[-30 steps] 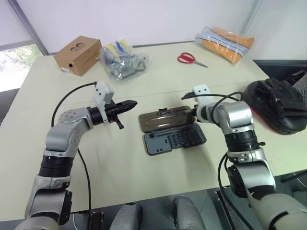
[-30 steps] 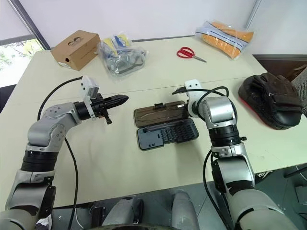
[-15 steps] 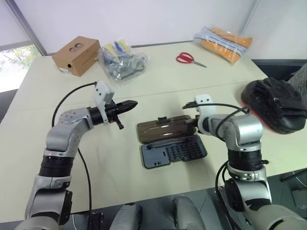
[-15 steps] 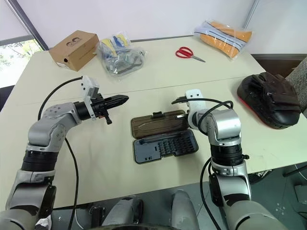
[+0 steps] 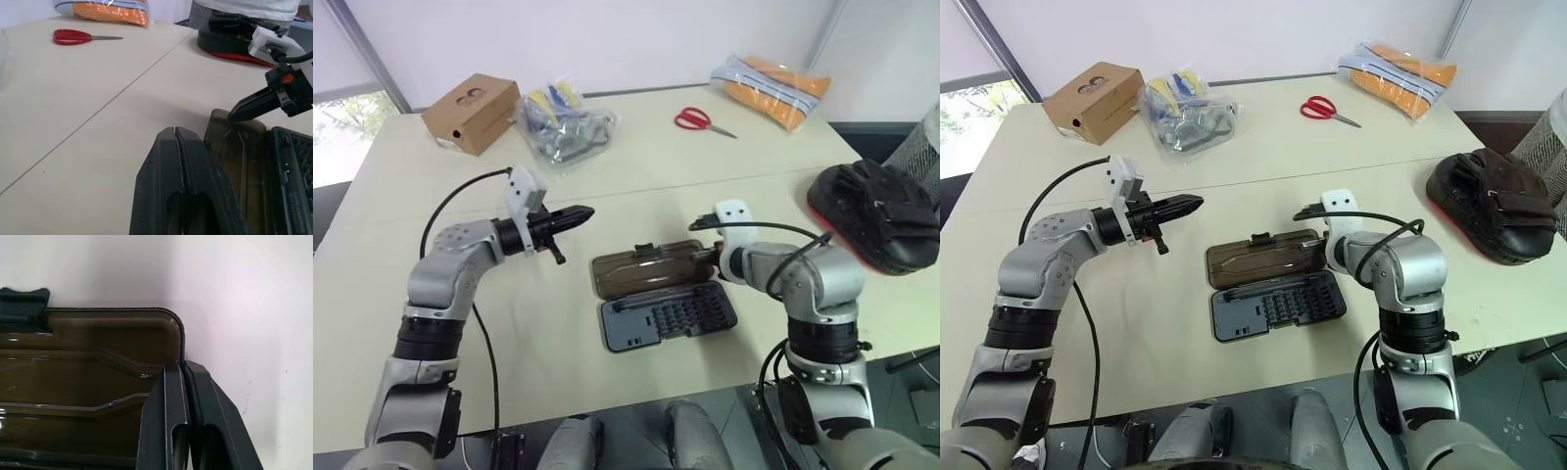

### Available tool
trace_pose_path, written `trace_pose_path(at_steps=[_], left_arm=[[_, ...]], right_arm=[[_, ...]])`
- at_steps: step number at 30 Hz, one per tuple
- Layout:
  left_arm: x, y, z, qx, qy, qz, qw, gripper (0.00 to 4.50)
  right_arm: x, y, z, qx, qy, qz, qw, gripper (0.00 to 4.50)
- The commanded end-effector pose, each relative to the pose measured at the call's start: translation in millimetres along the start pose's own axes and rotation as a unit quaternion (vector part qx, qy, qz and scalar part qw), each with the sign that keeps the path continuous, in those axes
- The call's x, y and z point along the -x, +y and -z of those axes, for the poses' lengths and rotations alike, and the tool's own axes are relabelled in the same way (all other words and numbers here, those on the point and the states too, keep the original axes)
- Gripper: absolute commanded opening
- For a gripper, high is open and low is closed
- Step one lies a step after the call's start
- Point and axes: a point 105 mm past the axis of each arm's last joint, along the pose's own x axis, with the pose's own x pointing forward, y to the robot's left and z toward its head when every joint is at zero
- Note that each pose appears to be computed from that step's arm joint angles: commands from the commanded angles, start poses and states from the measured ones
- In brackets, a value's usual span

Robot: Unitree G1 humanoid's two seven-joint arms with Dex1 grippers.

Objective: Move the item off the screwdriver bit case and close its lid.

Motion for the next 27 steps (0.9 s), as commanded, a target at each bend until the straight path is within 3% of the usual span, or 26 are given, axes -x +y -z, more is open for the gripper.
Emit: trace_pose_path(at_steps=[1,9,12,19,27], left_arm=[[1.1,-0.2,-12.7,-0.024,-0.015,0.002,1.0,0.0],[0.6,-0.5,-12.3,-0.023,-0.016,0.002,1.0,0.0],[0.8,-0.3,-11.7,-0.022,-0.015,0.002,1.0,0.0],[0.3,-2.8,-10.0,-0.017,-0.013,0.011,1.0,0.0],[1.2,-30.7,-11.7,0.0,-0.007,0.107,0.994,0.0]], right_arm=[[0.6,8.3,10.7,0.005,0.016,-0.02,1.0,0.06],[3.6,7.5,8.9,0.008,0.013,-0.011,1.0,0.06],[5.2,8.4,5.4,-0.009,0.002,-0.014,1.0,0.85],[11.5,13.2,-0.9,0.012,-0.013,-0.019,1.0,4.35],[24.5,17.2,-20.5,0.052,-0.058,-0.016,0.997,4.44]])
